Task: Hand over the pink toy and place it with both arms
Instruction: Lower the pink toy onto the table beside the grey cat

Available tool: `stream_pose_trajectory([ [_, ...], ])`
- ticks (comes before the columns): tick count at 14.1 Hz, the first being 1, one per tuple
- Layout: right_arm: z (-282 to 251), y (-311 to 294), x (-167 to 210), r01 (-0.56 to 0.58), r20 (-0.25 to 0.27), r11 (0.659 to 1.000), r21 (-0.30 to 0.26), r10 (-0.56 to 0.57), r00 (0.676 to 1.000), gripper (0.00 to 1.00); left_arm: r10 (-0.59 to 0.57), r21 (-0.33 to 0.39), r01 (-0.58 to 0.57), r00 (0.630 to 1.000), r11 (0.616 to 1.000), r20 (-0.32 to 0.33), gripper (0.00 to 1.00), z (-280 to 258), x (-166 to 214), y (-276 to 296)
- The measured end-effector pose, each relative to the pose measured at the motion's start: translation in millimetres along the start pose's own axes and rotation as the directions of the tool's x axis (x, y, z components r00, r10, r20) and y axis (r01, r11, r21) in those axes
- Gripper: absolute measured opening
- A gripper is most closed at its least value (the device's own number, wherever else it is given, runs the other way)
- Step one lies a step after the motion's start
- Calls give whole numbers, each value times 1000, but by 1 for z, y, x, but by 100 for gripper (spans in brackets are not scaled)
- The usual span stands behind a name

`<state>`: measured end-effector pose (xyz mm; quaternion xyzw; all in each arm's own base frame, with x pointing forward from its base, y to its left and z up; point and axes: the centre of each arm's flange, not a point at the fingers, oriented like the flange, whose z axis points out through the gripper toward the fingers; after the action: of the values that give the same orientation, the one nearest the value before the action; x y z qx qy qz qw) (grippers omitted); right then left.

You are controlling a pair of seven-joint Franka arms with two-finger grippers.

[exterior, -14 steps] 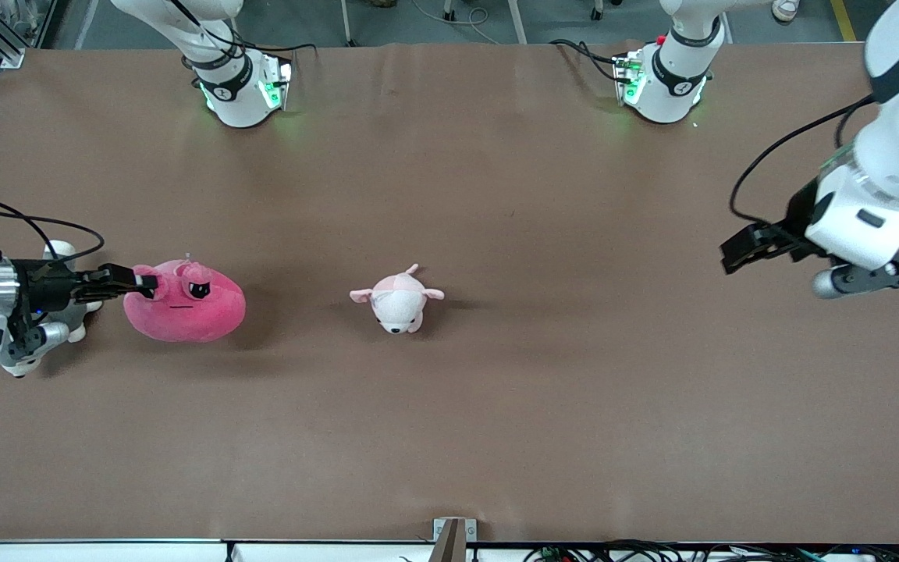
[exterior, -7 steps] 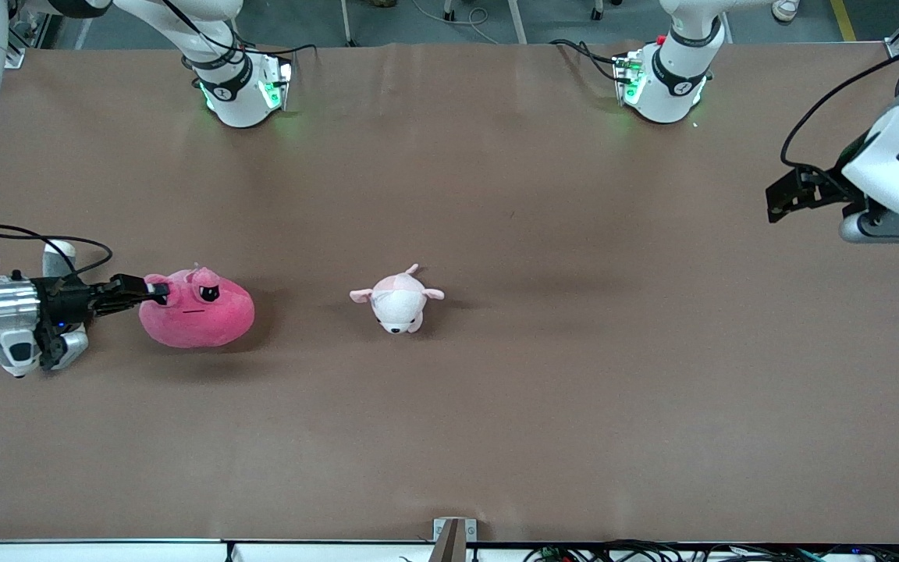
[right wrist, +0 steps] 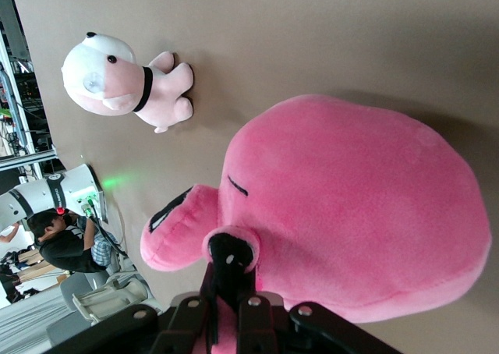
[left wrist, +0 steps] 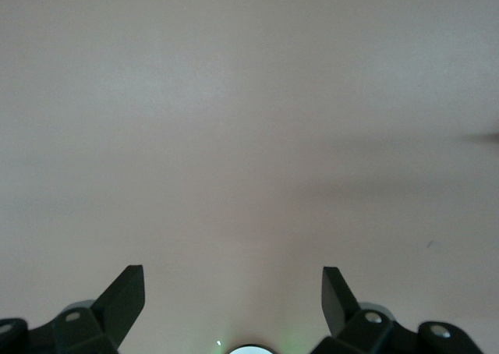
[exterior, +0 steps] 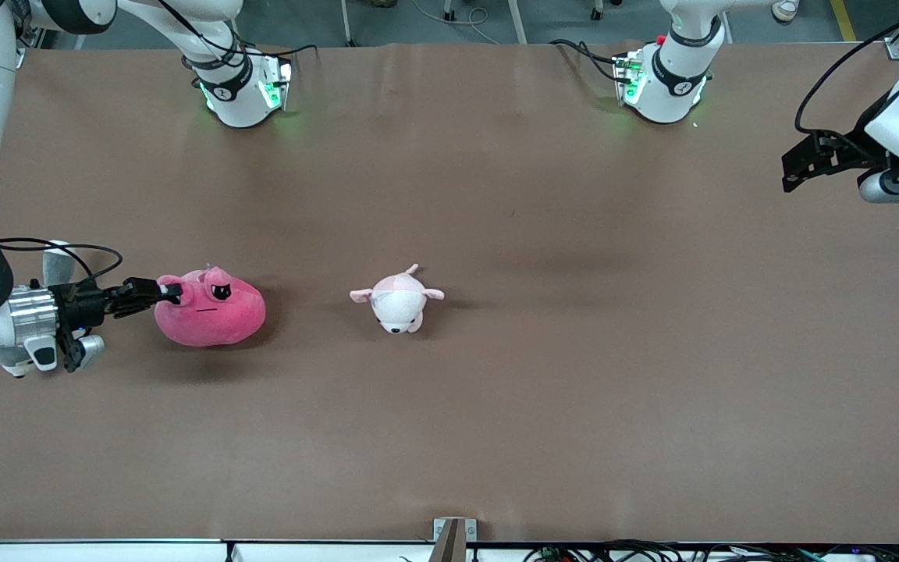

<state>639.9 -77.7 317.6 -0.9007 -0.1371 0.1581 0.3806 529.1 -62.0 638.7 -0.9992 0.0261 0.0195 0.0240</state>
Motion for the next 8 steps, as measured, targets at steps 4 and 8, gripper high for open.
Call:
stream_pose_trajectory([
  [4, 5, 7, 1, -1, 6, 1000, 9, 1, 1000, 12, 6, -2, -6, 1000, 1000, 5, 100, 3, 0, 3],
  [8, 8, 11, 1, 8, 10, 1000, 15, -8, 1000, 12, 6, -7, -6, 1000, 1000, 0, 100, 1, -1, 4],
])
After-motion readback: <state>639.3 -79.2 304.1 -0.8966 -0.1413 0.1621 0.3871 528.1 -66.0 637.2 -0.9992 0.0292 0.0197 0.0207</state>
